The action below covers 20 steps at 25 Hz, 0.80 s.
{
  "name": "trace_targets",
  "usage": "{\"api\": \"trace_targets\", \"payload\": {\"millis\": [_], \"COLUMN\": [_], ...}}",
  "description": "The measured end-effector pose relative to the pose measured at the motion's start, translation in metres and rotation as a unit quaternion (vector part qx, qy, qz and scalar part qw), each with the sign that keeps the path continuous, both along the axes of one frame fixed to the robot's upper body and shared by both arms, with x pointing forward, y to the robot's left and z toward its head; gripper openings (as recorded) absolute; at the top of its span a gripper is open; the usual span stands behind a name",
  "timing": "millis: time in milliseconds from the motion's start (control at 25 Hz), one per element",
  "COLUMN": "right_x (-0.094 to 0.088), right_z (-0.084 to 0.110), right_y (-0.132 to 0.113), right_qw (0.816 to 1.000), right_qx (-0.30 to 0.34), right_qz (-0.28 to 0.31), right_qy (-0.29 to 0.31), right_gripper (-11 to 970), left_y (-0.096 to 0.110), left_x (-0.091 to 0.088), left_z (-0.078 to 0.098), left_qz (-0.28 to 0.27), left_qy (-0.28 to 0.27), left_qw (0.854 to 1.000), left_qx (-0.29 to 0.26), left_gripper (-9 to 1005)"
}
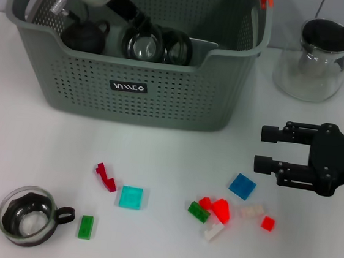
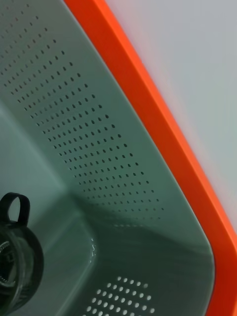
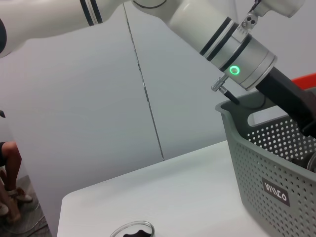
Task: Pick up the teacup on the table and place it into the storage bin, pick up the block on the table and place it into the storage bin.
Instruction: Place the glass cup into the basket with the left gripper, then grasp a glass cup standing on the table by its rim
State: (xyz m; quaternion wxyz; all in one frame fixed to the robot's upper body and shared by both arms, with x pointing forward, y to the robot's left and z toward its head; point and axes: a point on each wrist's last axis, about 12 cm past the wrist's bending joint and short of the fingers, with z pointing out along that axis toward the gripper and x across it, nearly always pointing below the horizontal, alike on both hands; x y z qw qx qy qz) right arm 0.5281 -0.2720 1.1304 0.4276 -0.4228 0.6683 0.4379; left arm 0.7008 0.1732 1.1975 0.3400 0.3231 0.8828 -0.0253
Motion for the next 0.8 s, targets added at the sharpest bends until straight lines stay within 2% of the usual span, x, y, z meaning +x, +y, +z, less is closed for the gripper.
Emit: {"api": "trace_targets", "payload": {"millis": [40, 280, 400, 480, 560, 600, 680, 720, 800], "right_x": [0.0, 0.0, 0.001, 0.001, 0.001, 0.0, 0.0, 0.0, 0.0], "right_z": [0.0, 0.0, 0.001, 0.001, 0.001, 0.001, 0.001, 0.001, 0.001], "right_y": [0.0, 0.0, -0.001, -0.001, -0.001, -0.001, -0.001, -0.001, -0.001], "right_qw": [1.0, 1.0, 1.0, 1.0, 1.0, 1.0, 1.0, 1.0, 1.0], "right_qx": [0.0, 0.0, -0.001, -0.001, -0.002, -0.002, -0.002, -0.001, -0.001], "right_qz": [0.0, 0.0, 0.0, 0.0, 0.0, 0.0, 0.001, 0.001, 0.001], "right_qy": [0.0, 0.0, -0.001, -0.001, -0.001, -0.001, -0.001, -0.001, -0.001], "right_gripper": [674, 674, 674, 674, 674, 674, 674, 674, 675], "left_y": [0.0, 0.0, 0.0, 0.004, 0.014, 0.025, 0.046, 0.057, 0.083], "left_x": [0.0, 0.0, 0.001, 0.0, -0.003, -0.007, -0.017, -0.022, -0.038], "left_z": [0.0, 0.002, 0.006, 0.015, 0.027, 0.034, 0.045, 0.05, 0.058], "left_qz": [0.0, 0.002, 0.003, 0.01, 0.013, 0.014, -0.005, -0.017, -0.047], "left_qy": [0.0, -0.005, -0.011, -0.022, -0.034, -0.038, -0.036, -0.035, -0.046], "left_qw": [1.0, 1.0, 1.0, 0.999, 0.994, 0.988, 0.967, 0.952, 0.909], "left_qx": [0.0, -0.007, -0.013, -0.043, -0.105, -0.148, -0.252, -0.304, -0.411], "left_gripper": [255, 351, 362, 369, 375, 378, 385, 388, 394]}}
